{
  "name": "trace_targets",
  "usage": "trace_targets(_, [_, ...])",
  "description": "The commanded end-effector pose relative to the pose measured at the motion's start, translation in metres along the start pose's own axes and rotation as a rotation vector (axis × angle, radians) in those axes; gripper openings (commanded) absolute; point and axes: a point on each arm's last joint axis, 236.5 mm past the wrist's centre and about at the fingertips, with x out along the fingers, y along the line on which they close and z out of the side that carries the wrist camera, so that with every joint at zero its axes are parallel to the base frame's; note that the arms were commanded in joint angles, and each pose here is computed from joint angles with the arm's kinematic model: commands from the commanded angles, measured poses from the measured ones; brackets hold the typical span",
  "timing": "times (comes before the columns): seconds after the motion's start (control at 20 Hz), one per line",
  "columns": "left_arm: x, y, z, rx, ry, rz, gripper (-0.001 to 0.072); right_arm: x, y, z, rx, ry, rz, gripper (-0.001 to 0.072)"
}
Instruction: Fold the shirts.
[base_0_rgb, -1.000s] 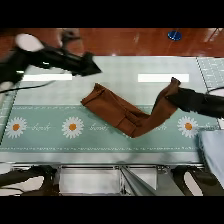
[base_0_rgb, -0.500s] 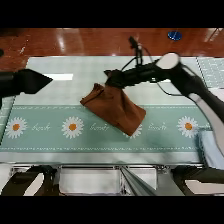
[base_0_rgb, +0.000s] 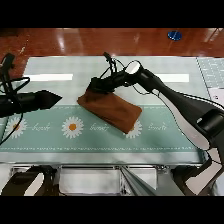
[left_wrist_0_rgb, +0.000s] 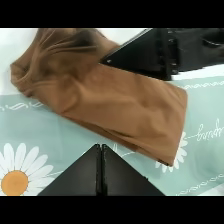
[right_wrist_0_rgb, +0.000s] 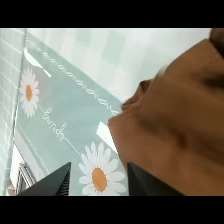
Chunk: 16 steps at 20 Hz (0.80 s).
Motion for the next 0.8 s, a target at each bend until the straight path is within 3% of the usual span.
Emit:
trace_targets(0.0, [0.021,0.011,-0.007,-0.066,0.036,-0.009,0.0017,-0.044,0.003,0.010,0.003,0.015,0.015,0.0406])
trace_targets(0.1, [0.021,0.010,-0.007,-0.071,0.037,-0.015,0.0017,-0.116,-0.007,0.014,-0.062,0.008,-0.115,0.0406])
trace_targets(0.25, [0.021,0.009,-0.011,-0.069,0.054,-0.018,0.0017,-0.250,-0.070,-0.014,-0.088,-0.046,-0.613,0.0406])
trace_targets(0.35, [0.021,0.009,-0.011,-0.066,0.055,-0.019,0.0017,-0.316,-0.110,-0.051,0.002,-0.183,-0.850,0.0406])
trace_targets(0.45, [0.021,0.009,-0.011,-0.066,0.056,-0.019,0.0017,-0.321,-0.137,-0.098,0.161,-0.365,-0.827,0.0408])
trace_targets(0.55, [0.021,0.008,-0.012,-0.066,0.057,-0.019,0.0016,-0.284,-0.154,-0.143,0.320,-0.467,-0.674,0.0417])
trace_targets(0.75, [0.024,0.008,-0.016,-0.068,0.073,-0.022,0.0017,-0.201,-0.177,-0.206,0.551,-0.393,-0.469,0.0420])
